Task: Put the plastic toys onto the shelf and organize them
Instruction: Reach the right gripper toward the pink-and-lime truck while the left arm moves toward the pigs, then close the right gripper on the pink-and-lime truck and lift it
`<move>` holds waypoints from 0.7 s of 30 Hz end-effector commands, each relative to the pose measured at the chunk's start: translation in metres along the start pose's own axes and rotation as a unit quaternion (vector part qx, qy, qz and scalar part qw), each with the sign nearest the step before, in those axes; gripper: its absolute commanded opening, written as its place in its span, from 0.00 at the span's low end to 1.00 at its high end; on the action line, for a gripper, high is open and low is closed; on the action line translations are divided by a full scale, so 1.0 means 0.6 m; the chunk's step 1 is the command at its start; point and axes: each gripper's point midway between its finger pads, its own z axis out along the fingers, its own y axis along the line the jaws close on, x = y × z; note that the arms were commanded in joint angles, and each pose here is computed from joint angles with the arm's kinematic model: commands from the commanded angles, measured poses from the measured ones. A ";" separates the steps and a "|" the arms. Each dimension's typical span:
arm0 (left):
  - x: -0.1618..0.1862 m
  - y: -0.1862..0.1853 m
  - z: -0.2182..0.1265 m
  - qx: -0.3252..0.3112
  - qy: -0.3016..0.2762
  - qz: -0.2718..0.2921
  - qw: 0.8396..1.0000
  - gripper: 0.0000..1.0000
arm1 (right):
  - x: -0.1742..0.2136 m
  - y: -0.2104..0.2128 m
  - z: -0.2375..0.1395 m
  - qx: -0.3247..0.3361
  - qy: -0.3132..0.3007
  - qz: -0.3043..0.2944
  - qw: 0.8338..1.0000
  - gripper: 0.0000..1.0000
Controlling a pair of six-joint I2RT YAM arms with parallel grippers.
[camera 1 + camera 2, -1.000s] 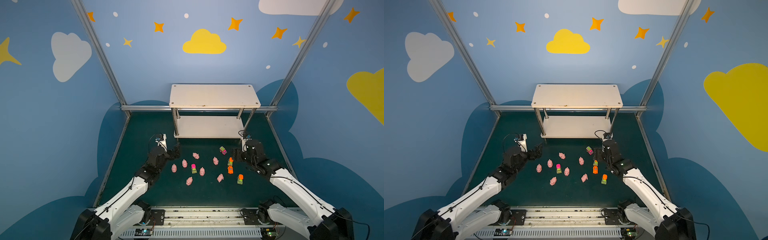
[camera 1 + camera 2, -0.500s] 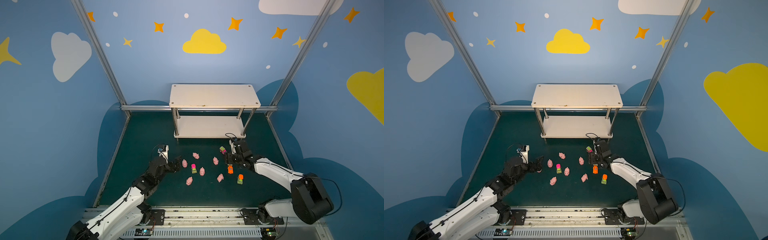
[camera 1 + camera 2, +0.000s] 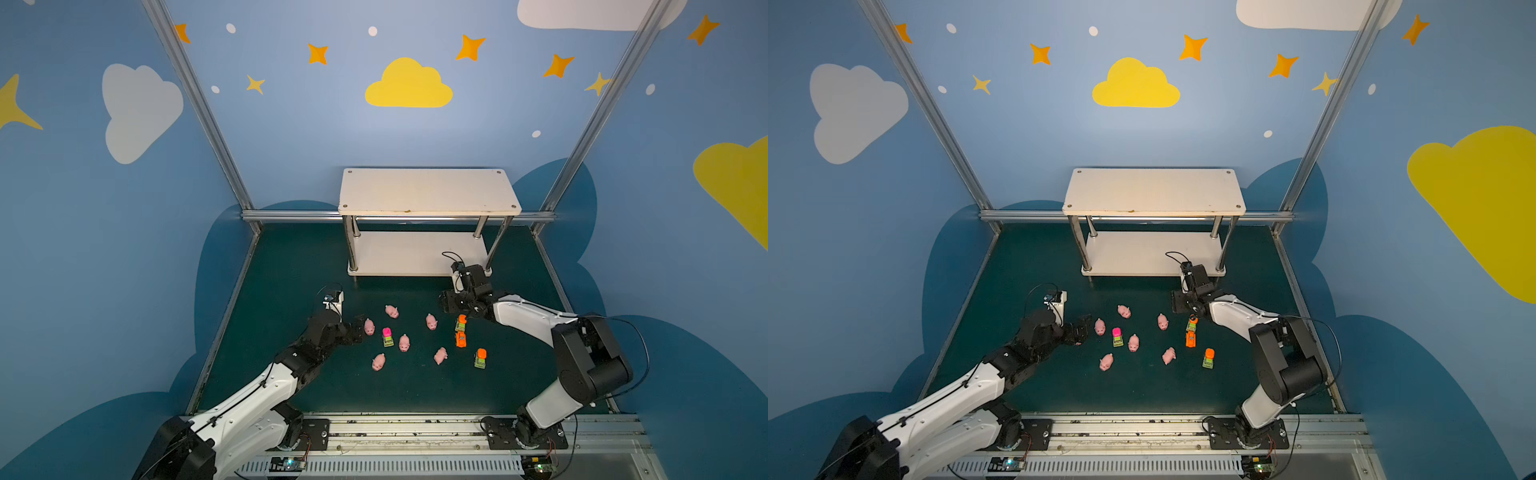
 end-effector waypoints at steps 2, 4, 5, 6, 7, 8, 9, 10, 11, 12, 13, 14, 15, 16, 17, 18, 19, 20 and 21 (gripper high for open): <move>-0.033 -0.011 -0.001 0.008 -0.028 0.006 1.000 1.00 | -0.014 0.000 0.013 -0.012 0.005 -0.002 1.000 0.60; -0.031 -0.011 0.003 0.007 -0.027 0.010 1.000 1.00 | -0.017 0.000 0.018 -0.015 0.006 0.000 1.000 0.59; -0.031 -0.010 0.004 0.005 -0.026 0.010 1.000 1.00 | -0.016 0.000 0.020 -0.017 0.009 0.001 1.000 0.58; -0.029 -0.010 0.006 0.005 -0.024 0.012 1.000 1.00 | -0.016 0.001 0.023 -0.020 0.011 0.002 1.000 0.57; -0.029 -0.011 0.007 0.004 -0.023 0.012 1.000 1.00 | -0.014 0.003 0.026 -0.022 0.015 0.002 1.000 0.57; -0.029 -0.012 0.009 0.005 -0.022 0.013 1.000 1.00 | -0.012 0.003 0.028 -0.024 0.018 0.003 1.000 0.57; -0.030 -0.013 0.010 0.006 -0.022 0.013 1.000 1.00 | -0.011 0.004 0.030 -0.025 0.019 0.005 1.000 0.56; -0.030 -0.013 0.010 0.006 -0.021 0.014 1.000 1.00 | -0.010 0.006 0.031 -0.027 0.020 0.005 0.999 0.56; -0.030 -0.014 0.011 0.007 -0.020 0.014 1.000 1.00 | -0.007 0.007 0.032 -0.030 0.023 0.007 0.999 0.56; -0.029 -0.014 0.012 0.007 -0.019 0.014 1.000 1.00 | -0.006 0.009 0.032 -0.032 0.025 0.008 0.999 0.56; -0.030 -0.015 0.012 0.008 -0.019 0.014 1.000 1.00 | -0.004 0.010 0.033 -0.034 0.027 0.009 0.999 0.55; -0.031 -0.015 0.012 0.009 -0.020 0.014 1.000 1.00 | -0.001 0.013 0.034 -0.037 0.030 0.009 0.999 0.55; -0.030 -0.016 0.012 0.010 -0.019 0.014 1.000 1.00 | 0.002 0.015 0.035 -0.039 0.033 0.011 0.999 0.55; -0.030 -0.016 0.012 0.010 -0.019 0.014 1.000 1.00 | 0.005 0.017 0.037 -0.042 0.036 0.013 0.998 0.55; -0.030 -0.016 0.011 0.010 -0.019 0.014 1.000 1.00 | 0.009 0.020 0.039 -0.045 0.040 0.014 0.998 0.55; -0.030 -0.016 0.011 0.010 -0.020 0.013 1.000 1.00 | 0.012 0.024 0.041 -0.048 0.041 0.015 0.998 0.54; -0.029 -0.016 0.010 0.011 -0.020 0.013 1.000 1.00 | 0.015 0.025 0.043 -0.047 0.043 0.015 0.998 0.54; -0.029 -0.016 0.009 0.011 -0.020 0.012 1.000 1.00 | 0.017 0.027 0.045 -0.047 0.045 0.016 0.998 0.52; -0.028 -0.015 0.009 0.011 -0.020 0.012 1.000 1.00 | 0.018 0.028 0.047 -0.047 0.047 0.017 0.998 0.51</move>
